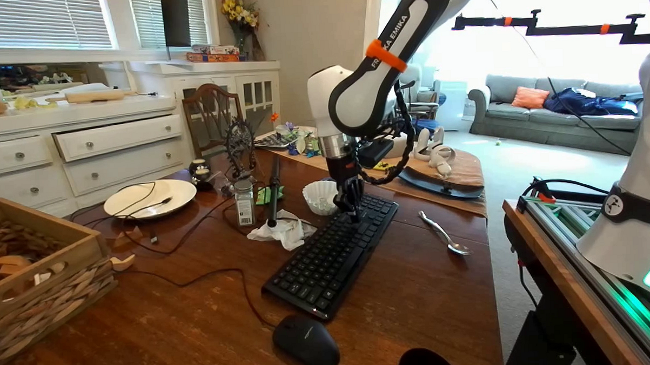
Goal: Press the enter button on the keyboard
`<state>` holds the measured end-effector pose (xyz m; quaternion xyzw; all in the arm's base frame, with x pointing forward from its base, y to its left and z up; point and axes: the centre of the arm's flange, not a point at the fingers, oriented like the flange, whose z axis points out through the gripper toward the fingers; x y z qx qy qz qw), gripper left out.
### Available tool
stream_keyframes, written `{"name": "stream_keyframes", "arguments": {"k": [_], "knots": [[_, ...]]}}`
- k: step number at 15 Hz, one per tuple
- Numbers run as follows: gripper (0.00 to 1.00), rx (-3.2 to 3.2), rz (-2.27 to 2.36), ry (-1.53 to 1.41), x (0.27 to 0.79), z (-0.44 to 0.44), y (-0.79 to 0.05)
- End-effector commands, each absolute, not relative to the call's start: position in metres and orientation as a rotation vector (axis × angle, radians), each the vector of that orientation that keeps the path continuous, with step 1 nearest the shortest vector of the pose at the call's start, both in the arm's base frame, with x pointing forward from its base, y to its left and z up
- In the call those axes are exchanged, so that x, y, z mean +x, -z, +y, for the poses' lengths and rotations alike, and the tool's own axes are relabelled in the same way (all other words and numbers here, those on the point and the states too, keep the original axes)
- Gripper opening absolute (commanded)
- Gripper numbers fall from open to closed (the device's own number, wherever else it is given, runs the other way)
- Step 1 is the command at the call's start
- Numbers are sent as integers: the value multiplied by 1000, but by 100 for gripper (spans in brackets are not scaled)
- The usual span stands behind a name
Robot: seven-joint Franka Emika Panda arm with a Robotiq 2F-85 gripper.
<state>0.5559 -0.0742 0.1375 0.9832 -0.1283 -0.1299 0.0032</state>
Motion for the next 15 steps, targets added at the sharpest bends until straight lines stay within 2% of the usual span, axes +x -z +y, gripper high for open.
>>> {"name": "stream_keyframes", "arguments": {"k": [1, 15], "knots": [[0, 3072, -457, 454, 558, -75, -137], [0, 3086, -412, 465, 556, -75, -122]]}}
